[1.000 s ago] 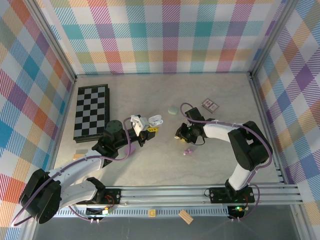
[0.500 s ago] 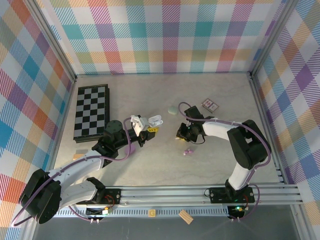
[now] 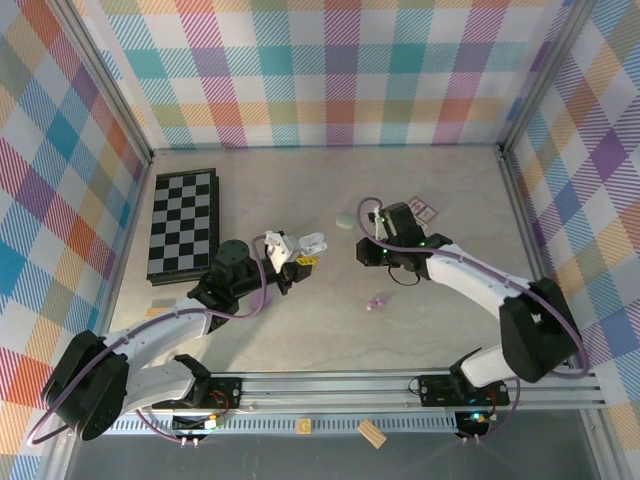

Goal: Insert the wireless bluetooth earbuds into the charging case

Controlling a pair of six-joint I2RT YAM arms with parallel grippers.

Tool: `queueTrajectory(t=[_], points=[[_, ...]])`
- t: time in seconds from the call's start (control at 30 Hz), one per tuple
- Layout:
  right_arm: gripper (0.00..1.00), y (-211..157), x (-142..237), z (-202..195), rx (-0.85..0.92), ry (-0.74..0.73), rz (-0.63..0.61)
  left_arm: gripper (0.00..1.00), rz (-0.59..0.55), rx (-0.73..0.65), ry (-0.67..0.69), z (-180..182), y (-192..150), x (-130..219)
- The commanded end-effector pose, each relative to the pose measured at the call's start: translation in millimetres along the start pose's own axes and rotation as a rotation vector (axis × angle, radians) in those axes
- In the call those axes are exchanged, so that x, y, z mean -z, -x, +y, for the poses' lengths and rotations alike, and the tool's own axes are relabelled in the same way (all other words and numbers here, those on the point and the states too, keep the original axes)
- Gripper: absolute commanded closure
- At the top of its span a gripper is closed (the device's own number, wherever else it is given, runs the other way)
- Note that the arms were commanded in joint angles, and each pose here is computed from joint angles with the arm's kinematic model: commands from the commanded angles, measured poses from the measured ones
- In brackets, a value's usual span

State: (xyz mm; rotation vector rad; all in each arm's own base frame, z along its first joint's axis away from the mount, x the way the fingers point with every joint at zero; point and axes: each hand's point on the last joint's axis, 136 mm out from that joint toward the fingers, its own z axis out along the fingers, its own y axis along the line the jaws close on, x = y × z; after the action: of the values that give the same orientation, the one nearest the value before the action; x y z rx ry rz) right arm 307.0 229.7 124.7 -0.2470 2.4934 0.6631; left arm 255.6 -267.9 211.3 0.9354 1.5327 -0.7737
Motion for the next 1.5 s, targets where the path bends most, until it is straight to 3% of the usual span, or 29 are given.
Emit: queueTrajectory(t=[0.0,0.33,0.6,1.0,1.47], points=[[0.8,2.6,21.6,10.9,0.141,0.001,-0.022,0.99,-0.022,-0.001,-0.023,0.7,8.6,-3.8],[0.79,18.5,79.6,60.6,0.369,0.067,-0.166,0.99,-0.01,0.037,-0.051,2.9,7.4,-16.4],[0.79,26.3,100.7,94.8,0.508,0.139,-0.249,0.99,-0.008,0.055,-0.094,-3.0,11.0,-22.6],[0.79,38.5,97.5,126.1,0.607,0.198,-0.265,0.98,-0.008,0.06,-0.17,-17.1,16.1,-22.7],[0.8,30.7,89.5,125.8,0.665,0.192,-0.214,0.98,-0.033,0.047,-0.17,-18.9,25.4,-18.5]])
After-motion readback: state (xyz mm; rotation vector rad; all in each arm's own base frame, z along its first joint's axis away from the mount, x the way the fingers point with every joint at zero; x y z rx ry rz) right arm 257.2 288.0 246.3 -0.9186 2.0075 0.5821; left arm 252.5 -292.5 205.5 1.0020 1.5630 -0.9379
